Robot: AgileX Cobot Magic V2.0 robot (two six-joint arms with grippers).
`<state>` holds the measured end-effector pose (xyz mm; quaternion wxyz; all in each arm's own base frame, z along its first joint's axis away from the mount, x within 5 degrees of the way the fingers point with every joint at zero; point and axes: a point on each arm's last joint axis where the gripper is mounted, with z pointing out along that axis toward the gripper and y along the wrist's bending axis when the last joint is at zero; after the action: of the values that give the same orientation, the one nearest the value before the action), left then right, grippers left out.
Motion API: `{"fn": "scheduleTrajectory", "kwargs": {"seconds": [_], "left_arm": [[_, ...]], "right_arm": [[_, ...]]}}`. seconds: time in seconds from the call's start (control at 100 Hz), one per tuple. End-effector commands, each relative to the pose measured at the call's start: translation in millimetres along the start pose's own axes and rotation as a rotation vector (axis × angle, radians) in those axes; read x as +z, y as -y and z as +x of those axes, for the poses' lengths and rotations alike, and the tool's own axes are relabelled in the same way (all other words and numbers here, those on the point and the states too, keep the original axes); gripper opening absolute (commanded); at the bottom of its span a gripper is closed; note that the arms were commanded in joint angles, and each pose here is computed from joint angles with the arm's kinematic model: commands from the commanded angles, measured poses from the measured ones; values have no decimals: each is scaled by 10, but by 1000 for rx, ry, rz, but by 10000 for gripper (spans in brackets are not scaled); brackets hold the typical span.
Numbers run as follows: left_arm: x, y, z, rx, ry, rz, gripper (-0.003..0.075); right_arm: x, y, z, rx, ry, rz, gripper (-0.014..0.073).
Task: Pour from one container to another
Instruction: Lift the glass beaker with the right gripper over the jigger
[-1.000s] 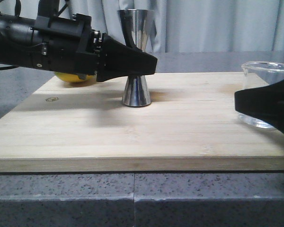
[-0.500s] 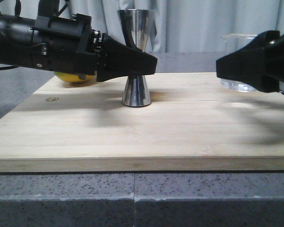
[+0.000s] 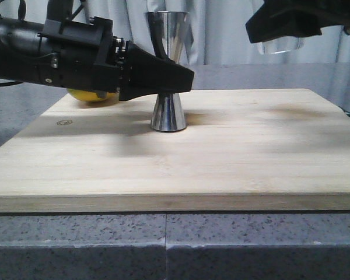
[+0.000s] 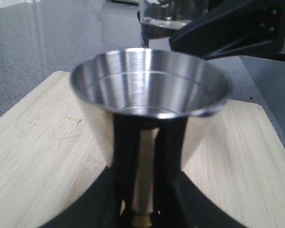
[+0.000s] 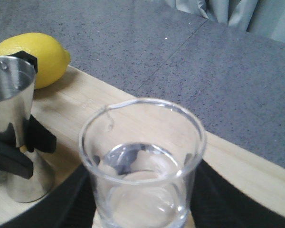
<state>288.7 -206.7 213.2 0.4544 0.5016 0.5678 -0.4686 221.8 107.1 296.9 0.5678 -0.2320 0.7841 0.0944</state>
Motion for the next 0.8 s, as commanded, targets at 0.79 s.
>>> {"fn": "scheduleTrajectory", "kwargs": {"seconds": [0.79], "left_arm": [[-23,63,-317,26,145,31,80]], "right_arm": [[15,-327,-783,-293,-26,-65,298]]}}
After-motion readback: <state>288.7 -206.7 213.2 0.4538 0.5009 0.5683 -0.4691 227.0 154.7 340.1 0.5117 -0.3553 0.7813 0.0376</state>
